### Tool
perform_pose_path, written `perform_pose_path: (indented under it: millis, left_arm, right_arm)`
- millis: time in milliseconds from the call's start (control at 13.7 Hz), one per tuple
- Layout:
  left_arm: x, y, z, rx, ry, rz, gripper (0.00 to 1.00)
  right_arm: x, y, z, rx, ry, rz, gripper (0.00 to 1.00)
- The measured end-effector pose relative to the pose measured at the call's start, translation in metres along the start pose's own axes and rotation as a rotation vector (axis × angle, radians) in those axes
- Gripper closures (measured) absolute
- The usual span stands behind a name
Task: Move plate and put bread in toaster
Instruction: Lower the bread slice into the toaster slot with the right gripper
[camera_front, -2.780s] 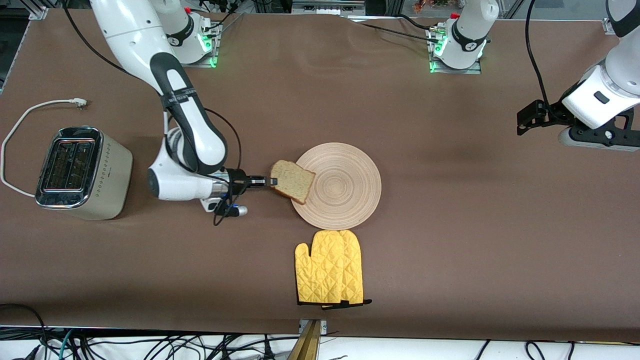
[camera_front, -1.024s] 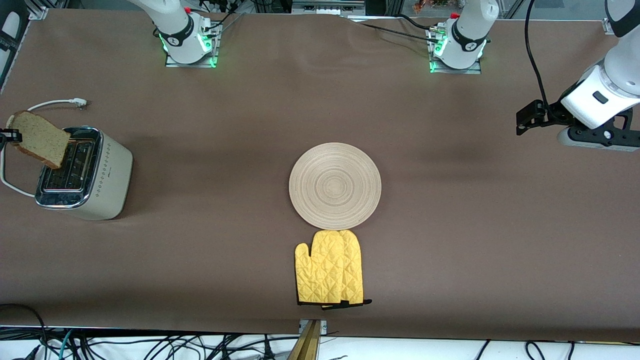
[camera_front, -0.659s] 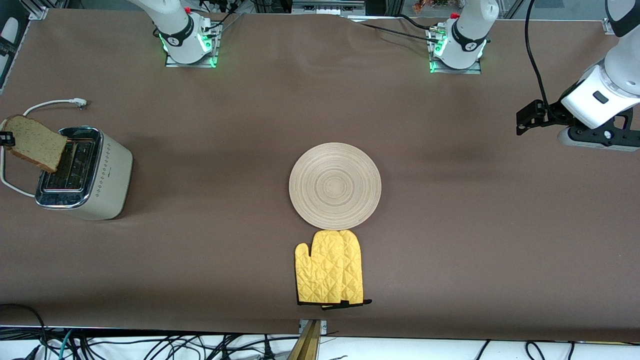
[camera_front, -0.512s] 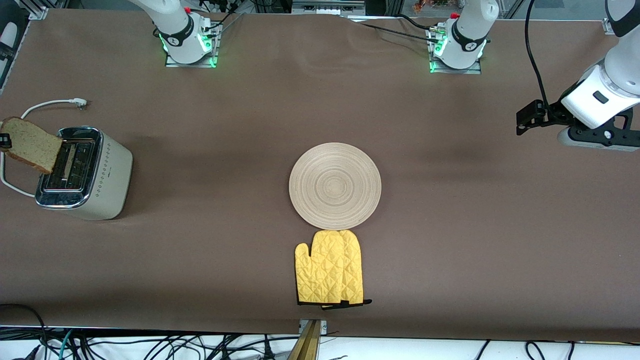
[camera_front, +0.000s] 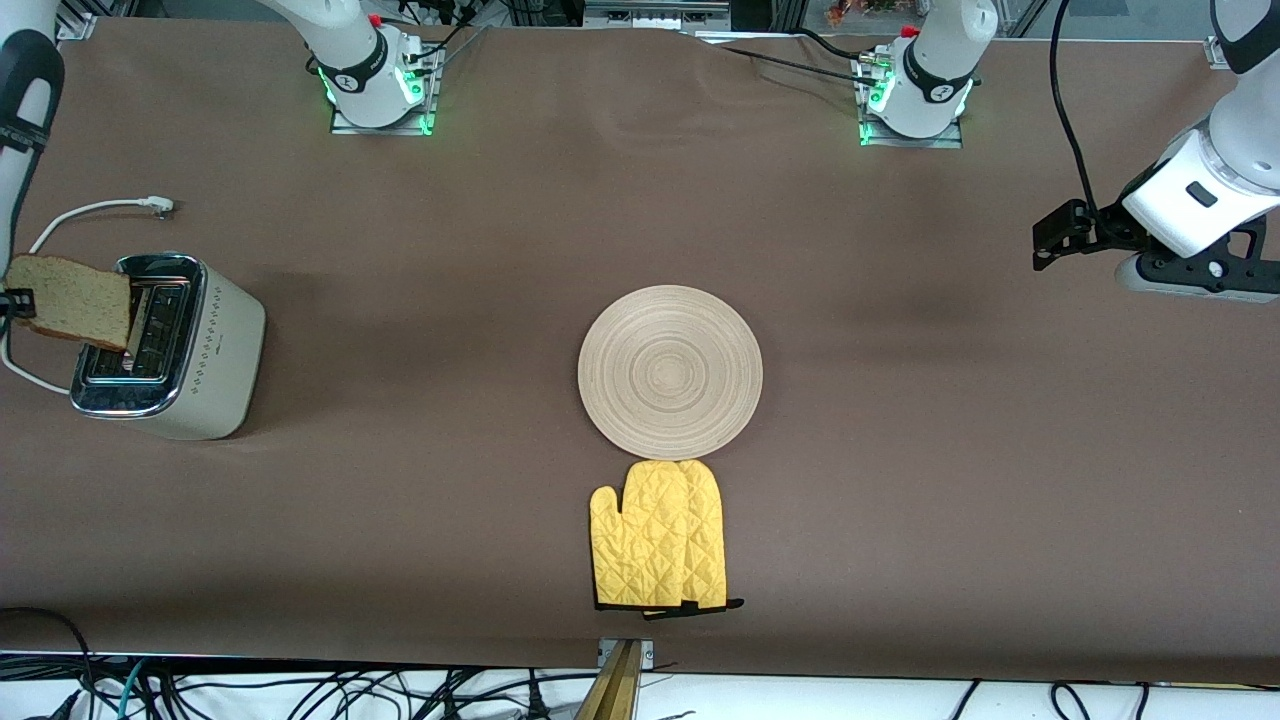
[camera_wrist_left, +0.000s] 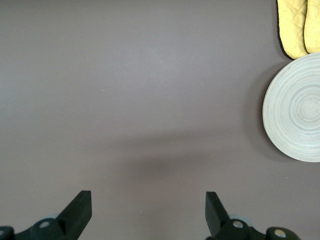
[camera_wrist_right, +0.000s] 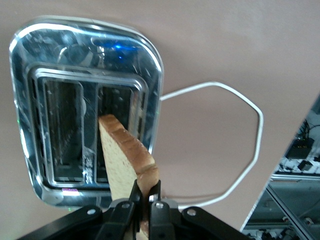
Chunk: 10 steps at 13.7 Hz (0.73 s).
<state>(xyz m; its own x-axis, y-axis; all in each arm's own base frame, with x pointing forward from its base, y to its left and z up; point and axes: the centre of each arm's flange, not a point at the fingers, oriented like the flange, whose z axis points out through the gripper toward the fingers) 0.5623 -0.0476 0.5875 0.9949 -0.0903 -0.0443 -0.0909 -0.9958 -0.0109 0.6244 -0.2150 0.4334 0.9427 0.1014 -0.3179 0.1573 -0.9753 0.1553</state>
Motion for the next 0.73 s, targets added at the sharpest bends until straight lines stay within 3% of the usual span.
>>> perform_pose_path:
  millis: [293, 732]
  left_arm:
    - [0.0, -0.001, 0.0, 0.0, 0.0, -0.002, 0.0]
    - [0.0, -0.001, 0.0, 0.0, 0.0, -0.002, 0.0]
  right_arm:
    - [0.018, -0.013, 0.009, -0.02, 0.01, 0.004, 0.92]
    - [0.014, 0.005, 0.008, -0.036, 0.04, 0.017, 0.92]
